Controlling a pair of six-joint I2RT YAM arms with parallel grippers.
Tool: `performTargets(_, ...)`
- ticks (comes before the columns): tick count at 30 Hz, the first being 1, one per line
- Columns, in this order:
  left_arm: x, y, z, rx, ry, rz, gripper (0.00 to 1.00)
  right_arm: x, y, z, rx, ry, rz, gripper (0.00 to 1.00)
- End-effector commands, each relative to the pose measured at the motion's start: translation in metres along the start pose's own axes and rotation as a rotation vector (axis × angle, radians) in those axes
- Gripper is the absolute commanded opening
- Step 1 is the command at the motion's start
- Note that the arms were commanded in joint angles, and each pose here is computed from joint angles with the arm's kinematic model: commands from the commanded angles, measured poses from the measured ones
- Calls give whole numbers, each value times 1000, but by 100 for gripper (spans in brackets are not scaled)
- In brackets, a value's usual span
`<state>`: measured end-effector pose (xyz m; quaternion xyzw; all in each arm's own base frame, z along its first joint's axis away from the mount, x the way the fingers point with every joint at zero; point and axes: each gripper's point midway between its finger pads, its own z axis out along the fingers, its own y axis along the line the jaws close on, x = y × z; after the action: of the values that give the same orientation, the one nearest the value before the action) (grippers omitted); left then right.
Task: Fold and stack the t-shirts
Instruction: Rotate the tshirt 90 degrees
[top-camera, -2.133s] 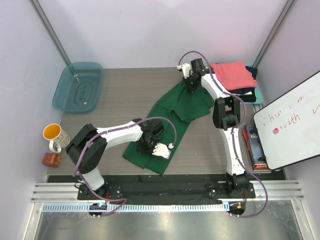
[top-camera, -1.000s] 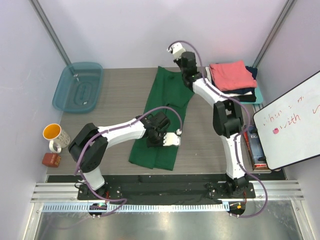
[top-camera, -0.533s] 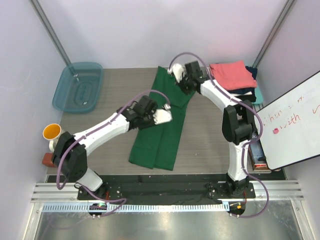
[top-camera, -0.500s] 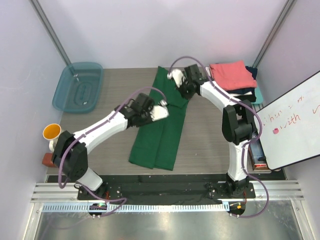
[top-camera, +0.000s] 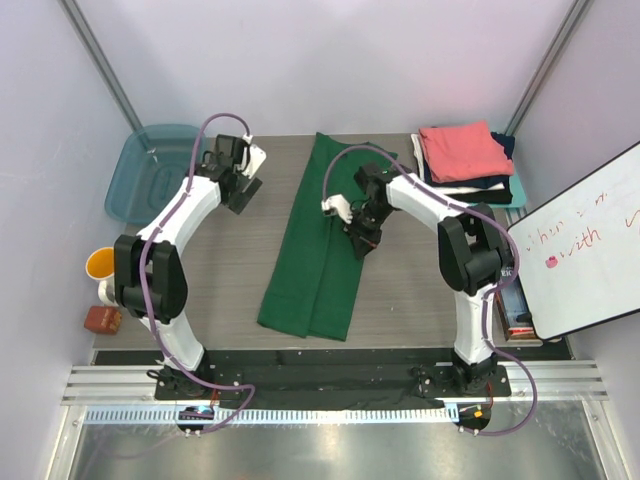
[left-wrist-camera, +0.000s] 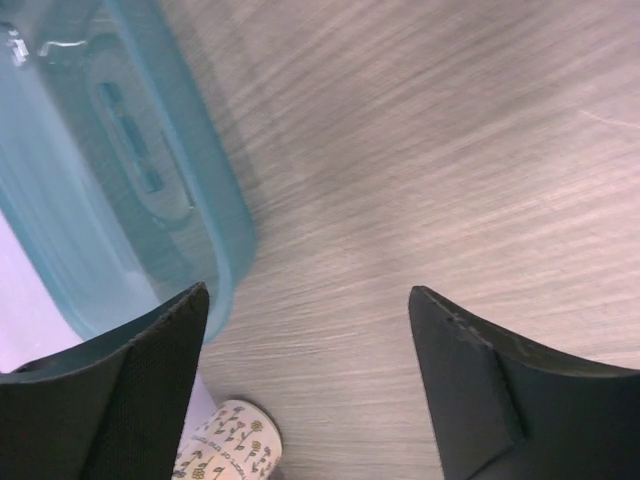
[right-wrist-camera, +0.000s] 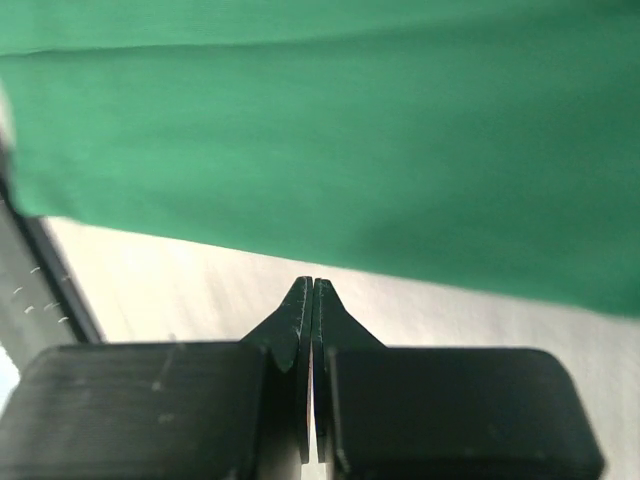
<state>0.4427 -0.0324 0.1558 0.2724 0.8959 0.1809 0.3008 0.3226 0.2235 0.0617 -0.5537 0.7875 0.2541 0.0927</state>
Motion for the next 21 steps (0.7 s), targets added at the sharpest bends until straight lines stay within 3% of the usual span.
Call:
performTargets(1, -9, -4, -20, 44, -38, 1, 83, -8, 56, 3, -112, 4, -103, 1)
performTargets(2, -8, -5, -20, 53, -36, 21, 87, -7, 59, 9, -113, 11, -106, 1)
performTargets(8, -13, -4, -23, 67, -37, 45, 88, -6, 68, 37, -117, 34, -104, 1)
performTargets(21, -11, -8, -30, 94, -58, 94, 89, 8, 33, 74, 53, 62, -60, 1)
